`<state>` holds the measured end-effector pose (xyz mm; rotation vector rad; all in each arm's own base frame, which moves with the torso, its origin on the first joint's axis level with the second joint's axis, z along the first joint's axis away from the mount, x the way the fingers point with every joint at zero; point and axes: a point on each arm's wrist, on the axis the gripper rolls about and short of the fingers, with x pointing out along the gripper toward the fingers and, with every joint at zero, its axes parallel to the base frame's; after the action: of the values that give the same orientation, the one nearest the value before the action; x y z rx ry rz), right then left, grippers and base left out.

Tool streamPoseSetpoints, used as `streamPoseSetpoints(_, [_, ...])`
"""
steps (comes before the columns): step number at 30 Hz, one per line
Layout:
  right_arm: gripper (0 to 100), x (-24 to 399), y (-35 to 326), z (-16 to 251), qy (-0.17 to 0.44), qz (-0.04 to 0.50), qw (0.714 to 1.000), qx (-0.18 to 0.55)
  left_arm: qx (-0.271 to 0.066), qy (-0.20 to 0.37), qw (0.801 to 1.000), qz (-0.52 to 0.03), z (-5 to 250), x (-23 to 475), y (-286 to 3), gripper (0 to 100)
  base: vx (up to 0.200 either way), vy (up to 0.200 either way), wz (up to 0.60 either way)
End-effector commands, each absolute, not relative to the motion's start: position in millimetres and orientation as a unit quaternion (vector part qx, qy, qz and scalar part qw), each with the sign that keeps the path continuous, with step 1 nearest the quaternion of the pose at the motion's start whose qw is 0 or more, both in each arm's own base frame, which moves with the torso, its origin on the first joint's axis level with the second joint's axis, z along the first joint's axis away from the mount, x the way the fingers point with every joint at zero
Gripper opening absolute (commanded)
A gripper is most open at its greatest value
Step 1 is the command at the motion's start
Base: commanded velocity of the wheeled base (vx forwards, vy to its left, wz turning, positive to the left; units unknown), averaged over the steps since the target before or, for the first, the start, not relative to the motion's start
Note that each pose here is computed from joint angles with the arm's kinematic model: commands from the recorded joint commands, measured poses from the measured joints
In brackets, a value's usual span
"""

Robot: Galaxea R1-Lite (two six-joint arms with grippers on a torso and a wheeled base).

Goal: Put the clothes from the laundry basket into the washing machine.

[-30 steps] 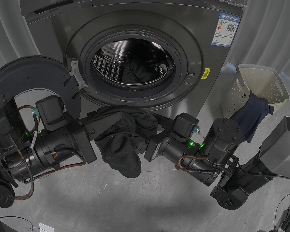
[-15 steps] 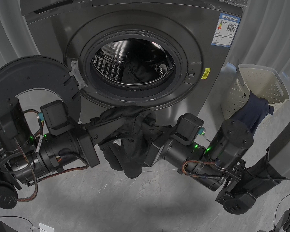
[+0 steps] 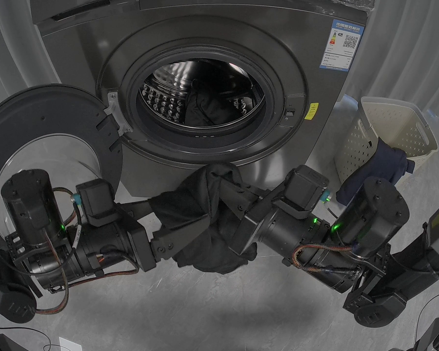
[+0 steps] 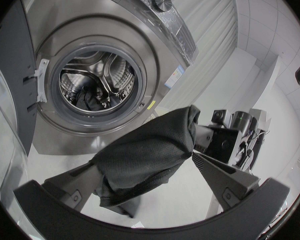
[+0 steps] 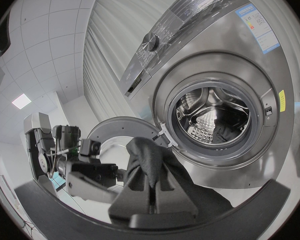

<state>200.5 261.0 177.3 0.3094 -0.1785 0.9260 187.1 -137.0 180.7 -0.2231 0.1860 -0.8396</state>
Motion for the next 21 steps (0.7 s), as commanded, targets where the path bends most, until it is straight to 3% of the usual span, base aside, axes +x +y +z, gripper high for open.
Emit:
streamPoseSetpoints(1, [0, 200, 257, 182, -0.091, 0.44, 0.88, 0.151, -0.104, 0.113, 0.902, -0.403, 169, 186, -136, 100, 0.0, 0.0, 0.0])
streamPoseSetpoints(7, [0, 205, 254, 184, -0.093, 0.425, 0.887, 0.152, -0.1, 0.129, 0.902, -0.4, 161, 188, -137, 100, 0.0, 0.0, 0.0])
streamPoseSetpoints(21, [0, 214, 254, 203, -0.128, 0.413, 0.886, 0.168, -0.053, 0.191, 0.899, -0.392, 119, 189, -138, 100, 0.0, 0.0, 0.0])
